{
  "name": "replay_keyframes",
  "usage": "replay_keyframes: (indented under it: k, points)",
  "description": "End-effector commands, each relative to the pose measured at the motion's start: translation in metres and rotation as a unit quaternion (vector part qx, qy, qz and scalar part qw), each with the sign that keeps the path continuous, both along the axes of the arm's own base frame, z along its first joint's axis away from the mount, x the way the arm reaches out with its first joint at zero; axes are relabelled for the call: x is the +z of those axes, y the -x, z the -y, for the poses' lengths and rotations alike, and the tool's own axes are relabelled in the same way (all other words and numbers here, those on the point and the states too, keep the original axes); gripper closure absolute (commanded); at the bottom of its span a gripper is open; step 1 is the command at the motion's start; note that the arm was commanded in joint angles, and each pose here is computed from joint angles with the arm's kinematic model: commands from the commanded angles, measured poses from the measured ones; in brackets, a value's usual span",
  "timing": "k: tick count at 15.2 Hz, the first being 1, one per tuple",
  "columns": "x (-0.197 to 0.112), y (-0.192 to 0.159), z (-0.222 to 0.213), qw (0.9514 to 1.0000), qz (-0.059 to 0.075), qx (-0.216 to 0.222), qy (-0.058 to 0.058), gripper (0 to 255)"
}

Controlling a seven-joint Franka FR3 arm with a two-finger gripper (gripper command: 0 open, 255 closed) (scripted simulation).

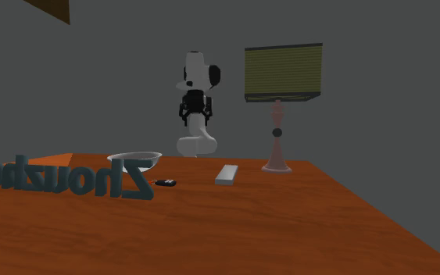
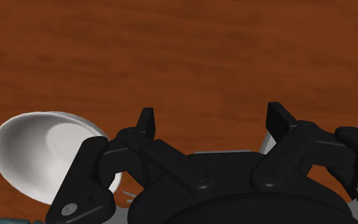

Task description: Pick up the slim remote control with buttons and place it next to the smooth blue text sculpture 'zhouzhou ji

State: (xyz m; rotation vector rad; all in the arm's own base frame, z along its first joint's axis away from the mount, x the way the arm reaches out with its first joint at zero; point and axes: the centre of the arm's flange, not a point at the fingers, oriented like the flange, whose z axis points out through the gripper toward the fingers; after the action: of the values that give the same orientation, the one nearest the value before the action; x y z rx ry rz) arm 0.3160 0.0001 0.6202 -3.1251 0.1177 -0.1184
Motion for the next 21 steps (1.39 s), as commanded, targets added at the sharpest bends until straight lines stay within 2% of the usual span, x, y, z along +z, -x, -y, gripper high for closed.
replay_keyframes:
  k: [1, 21]
  points:
    - [0.000, 0.000, 0.000, 1.0000, 0.000, 0.000, 0.000, 0]
    - [-0.112, -0.223, -0.111, 0.9994, -0.031, -0.007, 0.012, 0]
